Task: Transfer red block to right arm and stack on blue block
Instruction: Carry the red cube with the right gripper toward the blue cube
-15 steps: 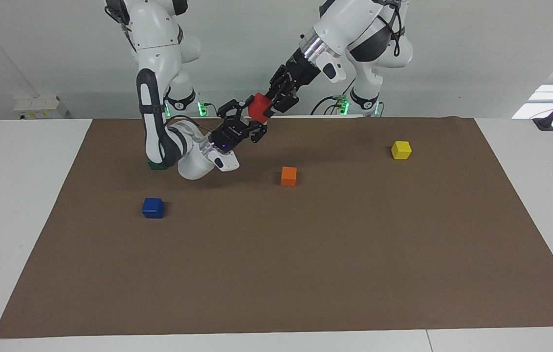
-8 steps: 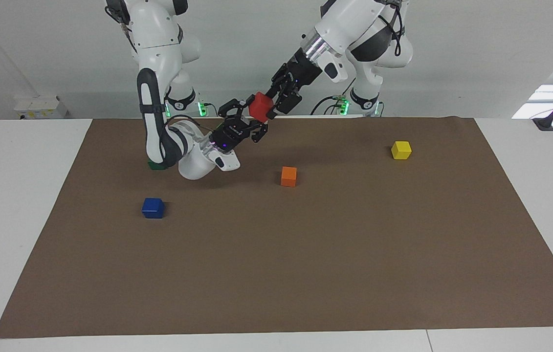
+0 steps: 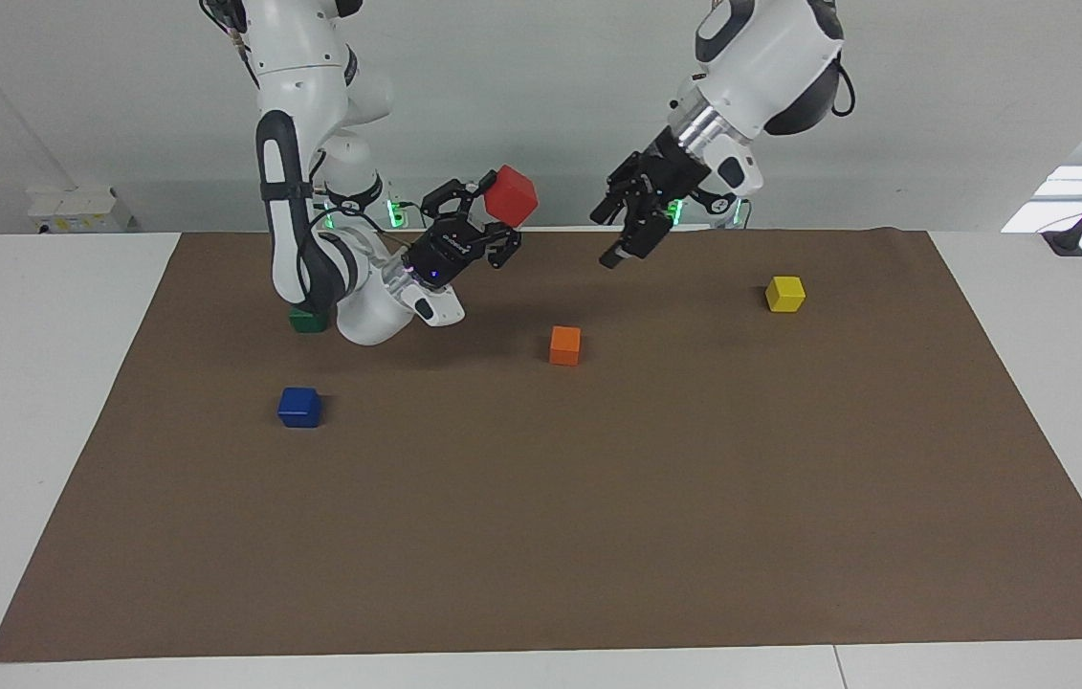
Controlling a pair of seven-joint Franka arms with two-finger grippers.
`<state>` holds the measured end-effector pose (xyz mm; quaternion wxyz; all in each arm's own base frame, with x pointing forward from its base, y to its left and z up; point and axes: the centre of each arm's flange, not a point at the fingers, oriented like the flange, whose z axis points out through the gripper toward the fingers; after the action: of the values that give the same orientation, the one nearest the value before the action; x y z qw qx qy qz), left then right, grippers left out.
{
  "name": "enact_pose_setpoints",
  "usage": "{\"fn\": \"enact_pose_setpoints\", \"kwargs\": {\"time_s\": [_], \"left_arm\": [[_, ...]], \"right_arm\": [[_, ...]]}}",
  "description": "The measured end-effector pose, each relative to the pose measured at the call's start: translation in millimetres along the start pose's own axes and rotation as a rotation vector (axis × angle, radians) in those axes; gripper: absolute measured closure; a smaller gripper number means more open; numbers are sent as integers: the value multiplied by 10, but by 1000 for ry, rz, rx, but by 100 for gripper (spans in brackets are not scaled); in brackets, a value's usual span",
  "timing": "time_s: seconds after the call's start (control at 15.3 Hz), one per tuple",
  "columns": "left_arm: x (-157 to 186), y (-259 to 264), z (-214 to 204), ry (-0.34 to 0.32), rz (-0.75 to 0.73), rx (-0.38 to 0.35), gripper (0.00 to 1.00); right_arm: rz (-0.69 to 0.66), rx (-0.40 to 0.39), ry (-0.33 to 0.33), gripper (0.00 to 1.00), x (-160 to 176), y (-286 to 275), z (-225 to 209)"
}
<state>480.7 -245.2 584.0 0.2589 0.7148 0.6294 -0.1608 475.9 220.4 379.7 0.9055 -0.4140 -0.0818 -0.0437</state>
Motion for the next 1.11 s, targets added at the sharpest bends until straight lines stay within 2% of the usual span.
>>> {"fn": "enact_pose_setpoints", "kwargs": {"time_s": [0.2, 0.33, 0.52, 0.65, 0.78, 0.91, 1.04, 1.11], "left_arm": [[663, 170, -232, 127, 251, 4, 0], [943, 245, -247, 224, 487, 53, 0], [1383, 518, -331, 346, 767, 201, 0], [1610, 834, -381, 396, 887, 314, 0], [1801, 1105, -372, 424, 983, 423, 0], [1922, 1283, -438, 402, 1085, 513, 0], [1969, 1367, -665, 365, 1177, 607, 0], [1962, 1388, -780, 369, 1209, 641, 0]], "right_arm": [[33, -213, -40, 40, 153, -504, -240], [50, -339, -57, 40, 224, -1030, -314], [86, -550, -122, 40, 204, -1677, -364], [119, -781, -178, 40, 218, -2052, -447], [143, -1037, -239, 40, 270, -2431, -474], [172, -1267, -283, 40, 331, -2727, -459], [190, -1454, -266, 40, 413, -2873, -488], [189, -1542, -252, 40, 458, -2894, -511]]}}
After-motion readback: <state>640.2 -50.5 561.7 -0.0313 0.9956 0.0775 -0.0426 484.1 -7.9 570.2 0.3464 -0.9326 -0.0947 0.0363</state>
